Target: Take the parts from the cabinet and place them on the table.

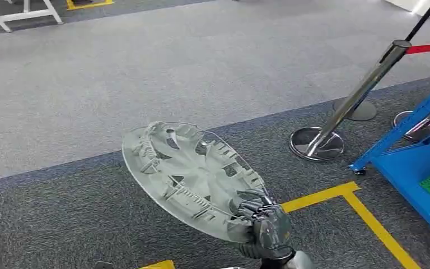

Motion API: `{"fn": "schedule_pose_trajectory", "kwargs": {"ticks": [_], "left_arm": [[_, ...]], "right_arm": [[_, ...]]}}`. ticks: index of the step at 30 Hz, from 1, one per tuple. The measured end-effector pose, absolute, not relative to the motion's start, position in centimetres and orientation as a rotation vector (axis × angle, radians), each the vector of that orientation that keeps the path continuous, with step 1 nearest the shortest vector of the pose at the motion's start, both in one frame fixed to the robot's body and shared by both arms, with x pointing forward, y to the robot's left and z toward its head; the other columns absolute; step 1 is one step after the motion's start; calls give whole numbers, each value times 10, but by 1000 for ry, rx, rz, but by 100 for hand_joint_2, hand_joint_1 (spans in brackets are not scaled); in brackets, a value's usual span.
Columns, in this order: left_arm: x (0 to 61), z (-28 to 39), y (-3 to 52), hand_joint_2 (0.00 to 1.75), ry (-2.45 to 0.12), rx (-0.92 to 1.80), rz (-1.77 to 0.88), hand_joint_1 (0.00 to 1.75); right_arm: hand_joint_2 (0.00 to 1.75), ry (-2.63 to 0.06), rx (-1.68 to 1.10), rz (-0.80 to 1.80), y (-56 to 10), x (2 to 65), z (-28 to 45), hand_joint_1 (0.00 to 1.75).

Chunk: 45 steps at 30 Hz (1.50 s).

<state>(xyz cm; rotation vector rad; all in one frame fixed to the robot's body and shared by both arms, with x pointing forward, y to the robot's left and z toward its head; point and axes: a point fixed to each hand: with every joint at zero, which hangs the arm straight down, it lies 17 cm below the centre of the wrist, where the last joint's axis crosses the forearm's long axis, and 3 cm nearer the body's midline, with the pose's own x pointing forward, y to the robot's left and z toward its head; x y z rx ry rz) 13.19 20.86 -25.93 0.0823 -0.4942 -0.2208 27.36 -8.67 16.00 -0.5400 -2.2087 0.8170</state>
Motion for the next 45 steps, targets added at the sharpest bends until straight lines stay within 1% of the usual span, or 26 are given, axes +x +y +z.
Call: {"fn": "schedule_pose_trajectory", "kwargs": {"ticks": [15, 24, 45], "left_arm": [[133, -260, 209, 0, -491, 92, -243, 0], [136, -257, 195, 0, -494, 80, -265, 0], [136, -257, 190, 0, -496, 74, -272, 0]], "right_arm": [[175, -2208, -542, 821, -88, 273, 159, 175], [175, -2167, -535, 839, -97, 262, 144, 175], [175, -2173, -558, 868, -99, 261, 144, 175]]}}
